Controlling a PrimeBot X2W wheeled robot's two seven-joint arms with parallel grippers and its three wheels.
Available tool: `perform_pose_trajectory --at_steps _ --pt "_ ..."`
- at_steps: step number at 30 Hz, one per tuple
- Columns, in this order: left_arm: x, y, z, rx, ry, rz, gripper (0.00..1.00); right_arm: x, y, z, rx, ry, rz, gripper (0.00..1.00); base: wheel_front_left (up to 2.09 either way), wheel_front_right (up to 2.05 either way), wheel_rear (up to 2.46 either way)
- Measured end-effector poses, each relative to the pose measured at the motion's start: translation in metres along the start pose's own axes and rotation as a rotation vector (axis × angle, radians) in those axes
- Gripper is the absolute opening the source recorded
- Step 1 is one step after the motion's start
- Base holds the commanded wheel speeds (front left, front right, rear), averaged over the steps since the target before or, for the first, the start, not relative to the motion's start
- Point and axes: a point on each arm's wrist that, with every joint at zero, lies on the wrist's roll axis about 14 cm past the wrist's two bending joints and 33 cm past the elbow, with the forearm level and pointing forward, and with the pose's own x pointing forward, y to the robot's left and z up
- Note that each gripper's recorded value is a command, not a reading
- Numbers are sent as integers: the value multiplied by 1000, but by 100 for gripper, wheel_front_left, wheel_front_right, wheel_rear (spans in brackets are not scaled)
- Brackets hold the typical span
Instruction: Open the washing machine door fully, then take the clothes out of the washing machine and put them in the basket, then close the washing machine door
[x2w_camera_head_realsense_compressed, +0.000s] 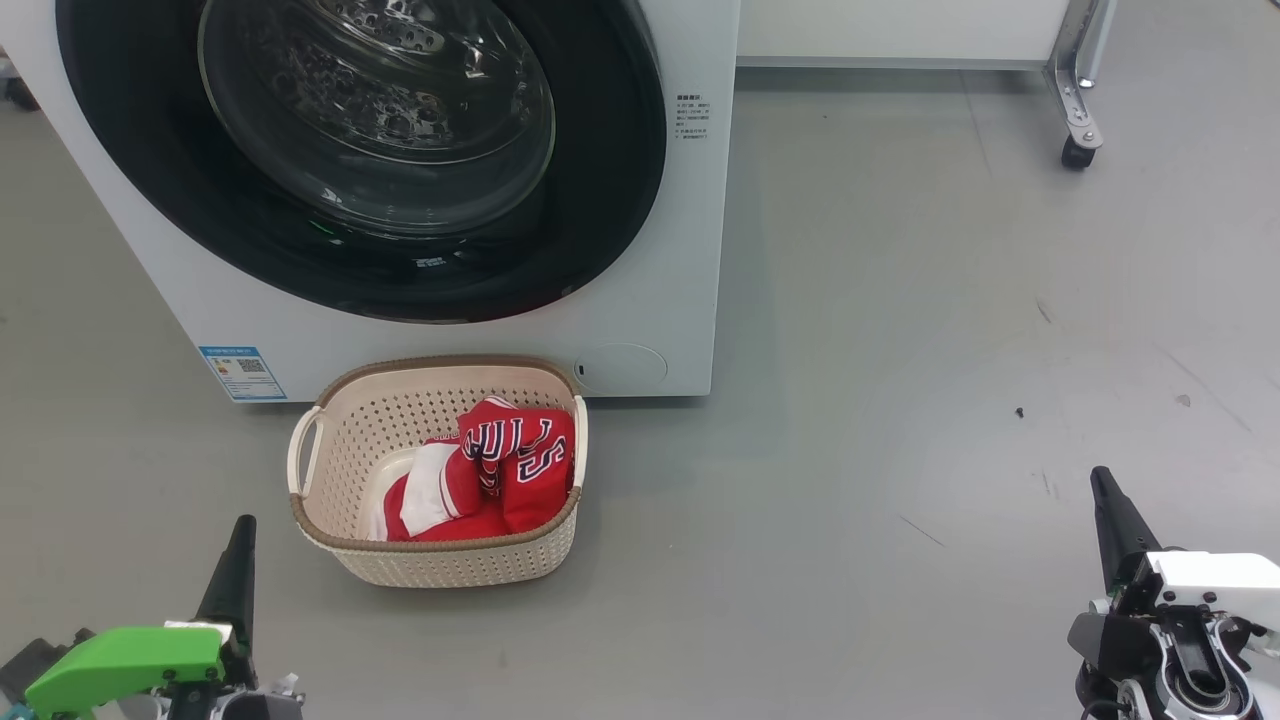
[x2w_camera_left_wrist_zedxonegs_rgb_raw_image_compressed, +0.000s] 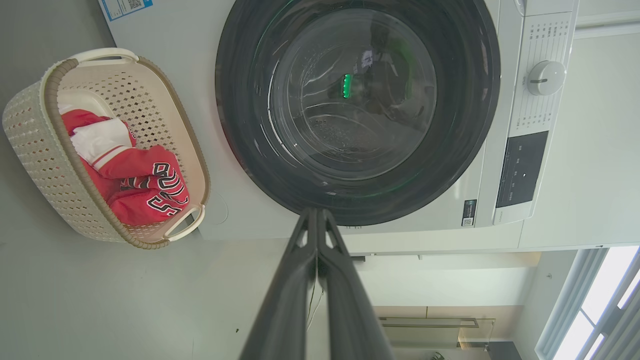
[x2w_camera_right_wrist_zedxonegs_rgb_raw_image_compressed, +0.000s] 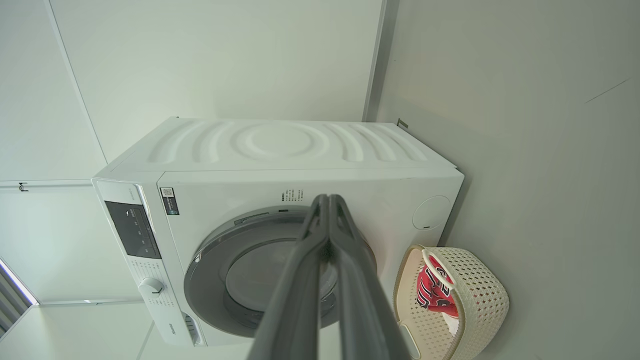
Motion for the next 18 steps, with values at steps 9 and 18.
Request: perform_pose_trajectory --at_steps 9,18 --pt "0 0 0 0 0 0 0 0 0 0 0 0 0 0 0 0 0" --pt "0 0 0 0 -1 0 0 0 0 0 0 0 0 0 0 0 0"
